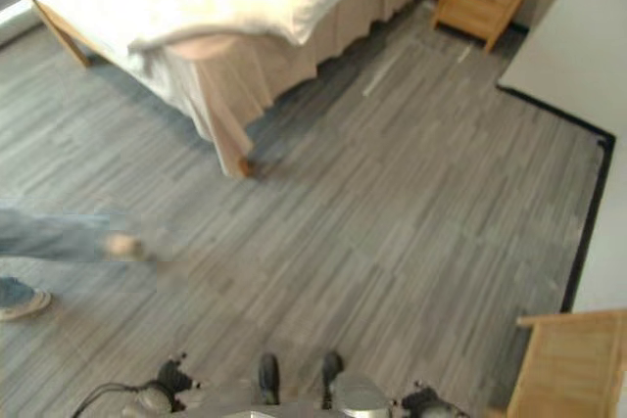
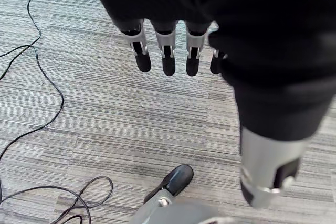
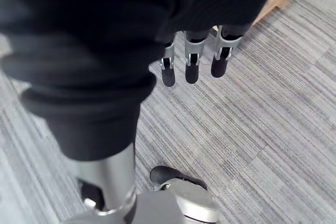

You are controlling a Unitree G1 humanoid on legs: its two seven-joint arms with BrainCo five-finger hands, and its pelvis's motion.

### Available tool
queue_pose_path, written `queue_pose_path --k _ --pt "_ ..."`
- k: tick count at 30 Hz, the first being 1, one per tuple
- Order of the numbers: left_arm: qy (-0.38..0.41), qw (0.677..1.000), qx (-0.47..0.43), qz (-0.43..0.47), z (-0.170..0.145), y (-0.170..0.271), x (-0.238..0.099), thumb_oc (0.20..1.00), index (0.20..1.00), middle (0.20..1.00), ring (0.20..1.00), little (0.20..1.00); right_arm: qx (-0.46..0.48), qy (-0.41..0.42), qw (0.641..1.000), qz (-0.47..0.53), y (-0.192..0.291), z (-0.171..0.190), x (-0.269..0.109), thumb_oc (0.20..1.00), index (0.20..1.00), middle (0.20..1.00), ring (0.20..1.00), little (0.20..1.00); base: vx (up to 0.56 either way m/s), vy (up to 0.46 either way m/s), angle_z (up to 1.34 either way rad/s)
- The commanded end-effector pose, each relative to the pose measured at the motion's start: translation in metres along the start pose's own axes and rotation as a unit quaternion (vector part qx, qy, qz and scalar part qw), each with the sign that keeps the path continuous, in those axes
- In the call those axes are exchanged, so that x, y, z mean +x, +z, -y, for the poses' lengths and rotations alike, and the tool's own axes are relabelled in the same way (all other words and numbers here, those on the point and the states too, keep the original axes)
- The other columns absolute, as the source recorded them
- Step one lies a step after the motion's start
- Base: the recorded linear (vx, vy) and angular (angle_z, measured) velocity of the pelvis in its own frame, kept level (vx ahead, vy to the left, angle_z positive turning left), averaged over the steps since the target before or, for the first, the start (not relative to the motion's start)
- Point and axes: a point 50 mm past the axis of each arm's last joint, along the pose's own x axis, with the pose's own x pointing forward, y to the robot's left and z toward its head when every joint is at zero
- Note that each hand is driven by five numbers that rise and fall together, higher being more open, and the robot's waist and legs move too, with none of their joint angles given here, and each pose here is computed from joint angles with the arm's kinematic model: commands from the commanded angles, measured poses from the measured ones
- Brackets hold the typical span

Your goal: Tidy up the quilt and then pick up the clothes from the bed and put them into the laundry hamper.

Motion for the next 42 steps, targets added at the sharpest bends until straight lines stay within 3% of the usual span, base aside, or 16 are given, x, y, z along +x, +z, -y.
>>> queue_pose_path --k 1,10,16,25,29,39,42 --pt "0.008 0.999 -0.024 -0.047 0.003 -0.029 -0.005 1.0 1.0 1.0 1.0 1.0 0.035 -0.009 0.999 -0.003 -0.005 0.005 0.0 1.0 1.0 1.0 1.0 1.0 0.39 -0.089 -0.37" --pt "-0.009 0.999 0.037 -0.014 0.007 -0.012 -0.002 1.0 1.0 1.0 1.0 1.0 0.001 -0.012 0.998 -0.057 -0.039 0.013 -0.004 1.0 1.0 1.0 1.0 1.0 0.46 -0.211 0.27" --pt "0.031 0.998 0.015 0.056 -0.01 0.035 0.004 1.0 1.0 1.0 1.0 1.0 -0.055 -0.051 0.997 -0.017 -0.008 0.038 0.002 1.0 1.0 1.0 1.0 1.0 0.32 -0.317 0.1" --pt "0.045 0.998 -0.033 -0.032 -0.006 -0.013 -0.001 1.0 1.0 1.0 1.0 1.0 -0.081 -0.045 0.996 -0.01 -0.008 0.028 0.001 1.0 1.0 1.0 1.0 1.0 0.57 0.006 -0.05" --pt "0.06 0.994 -0.017 -0.086 -0.022 -0.044 -0.007 1.0 1.0 1.0 1.0 1.0 -0.09 -0.012 0.996 0.009 -0.002 0.006 0.0 1.0 1.0 1.0 1.0 1.0 0.39 0.054 0.07" --pt "0.096 0.994 -0.022 -0.048 -0.045 -0.023 -0.003 1.0 1.0 1.0 1.0 1.0 -0.11 0.014 0.993 0.043 0.013 -0.013 -0.002 1.0 1.0 1.0 1.0 1.0 0.32 -0.209 1.13" --pt "0.098 0.992 -0.056 -0.064 -0.042 -0.035 -0.005 1.0 1.0 1.0 1.0 1.0 -0.153 0.023 0.987 0.038 0.008 -0.018 -0.002 1.0 1.0 1.0 1.0 1.0 0.22 -0.352 1.08"
